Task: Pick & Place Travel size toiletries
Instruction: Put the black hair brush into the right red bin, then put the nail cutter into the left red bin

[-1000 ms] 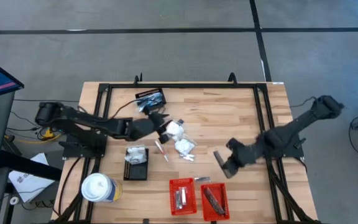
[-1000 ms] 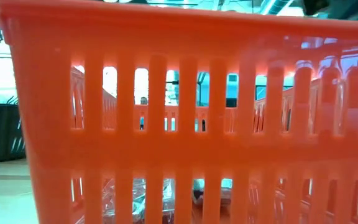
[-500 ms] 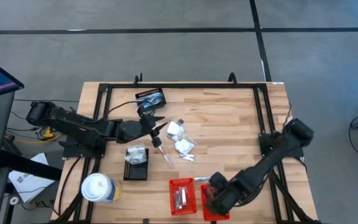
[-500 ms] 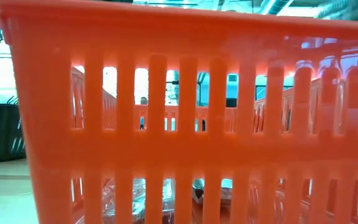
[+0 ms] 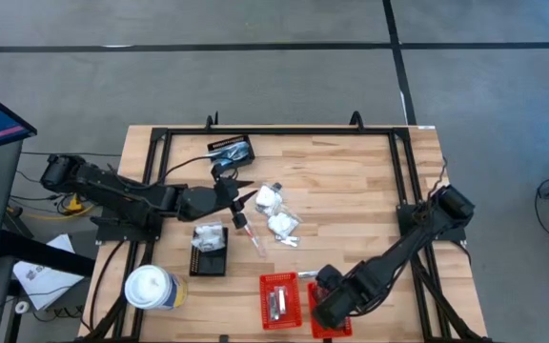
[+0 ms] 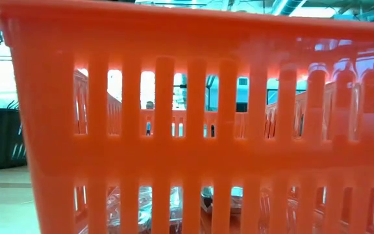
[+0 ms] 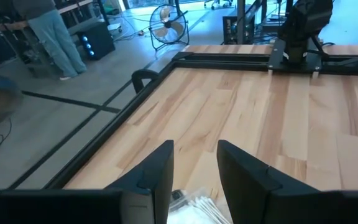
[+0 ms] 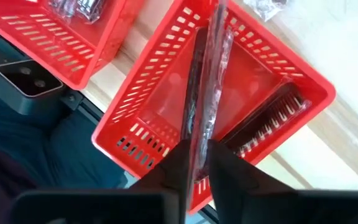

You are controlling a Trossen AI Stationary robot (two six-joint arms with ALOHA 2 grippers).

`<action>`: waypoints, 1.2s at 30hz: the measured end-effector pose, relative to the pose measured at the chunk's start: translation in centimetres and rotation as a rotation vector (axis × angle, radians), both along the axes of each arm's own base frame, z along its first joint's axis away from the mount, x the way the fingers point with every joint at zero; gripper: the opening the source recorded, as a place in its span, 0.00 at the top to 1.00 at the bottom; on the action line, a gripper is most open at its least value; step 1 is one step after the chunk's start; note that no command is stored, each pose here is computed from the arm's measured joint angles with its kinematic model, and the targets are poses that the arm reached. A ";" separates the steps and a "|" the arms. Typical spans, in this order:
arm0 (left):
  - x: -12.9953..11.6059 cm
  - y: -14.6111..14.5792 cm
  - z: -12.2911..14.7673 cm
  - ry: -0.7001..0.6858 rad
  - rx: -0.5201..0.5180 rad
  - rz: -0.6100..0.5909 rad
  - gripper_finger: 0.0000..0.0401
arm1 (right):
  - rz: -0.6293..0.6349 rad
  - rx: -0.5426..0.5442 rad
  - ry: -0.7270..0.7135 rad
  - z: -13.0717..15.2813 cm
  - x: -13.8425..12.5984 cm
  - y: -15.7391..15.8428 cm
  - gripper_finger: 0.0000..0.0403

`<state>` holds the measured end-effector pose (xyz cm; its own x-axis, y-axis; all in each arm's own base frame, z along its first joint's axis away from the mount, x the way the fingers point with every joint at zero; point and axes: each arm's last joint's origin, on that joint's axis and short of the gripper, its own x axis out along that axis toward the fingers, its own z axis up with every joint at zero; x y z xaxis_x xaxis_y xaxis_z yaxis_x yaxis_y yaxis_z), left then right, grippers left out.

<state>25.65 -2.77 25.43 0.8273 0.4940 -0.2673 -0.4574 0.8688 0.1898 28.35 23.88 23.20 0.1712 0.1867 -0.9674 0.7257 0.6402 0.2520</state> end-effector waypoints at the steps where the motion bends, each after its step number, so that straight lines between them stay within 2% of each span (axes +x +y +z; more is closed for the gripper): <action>1: 0.0 0.0 0.0 -0.001 0.000 0.000 0.71 | 0.007 -0.001 0.000 0.0 0.0 0.0 0.86; 9: 0.0 0.0 0.0 0.019 0.034 -0.011 0.71 | 0.067 -0.017 -0.012 0.3 0.3 -0.7 0.69; 12: -0.4 -0.5 0.3 0.032 0.066 -0.039 0.71 | 0.141 -0.062 -0.100 1.8 1.0 -1.3 0.67; 16: -0.9 -1.5 0.9 0.032 0.104 -0.095 0.71 | 0.348 -0.242 -0.209 3.7 2.0 -2.5 0.67; 19: -1.6 -2.4 1.6 0.019 0.131 -0.146 0.71 | 0.522 -0.395 -0.222 4.8 2.8 -4.3 0.69; 22: -2.2 -3.2 2.2 -0.001 0.146 -0.188 0.71 | 0.564 -0.574 -0.223 6.0 4.0 -6.7 0.71; 26: -3.2 -4.0 3.1 -0.038 0.147 -0.235 0.71 | 0.518 -0.819 -0.248 8.1 5.6 -10.3 0.72; 29: -3.9 -4.5 3.6 -0.062 0.143 -0.264 0.71 | 0.453 -1.001 -0.299 10.1 5.7 -12.5 0.72; 32: -4.4 -4.9 3.9 -0.078 0.138 -0.288 0.71 | 0.399 -1.191 -0.311 10.8 5.0 -13.4 0.72; 34: -4.5 -5.1 4.0 -0.079 0.138 -0.300 0.71 | 0.346 -1.286 -0.342 11.1 4.5 -14.1 0.72; 36: -4.5 -5.2 4.0 -0.079 0.137 -0.306 0.71 | 0.286 -1.308 -0.432 12.0 3.8 -14.9 0.72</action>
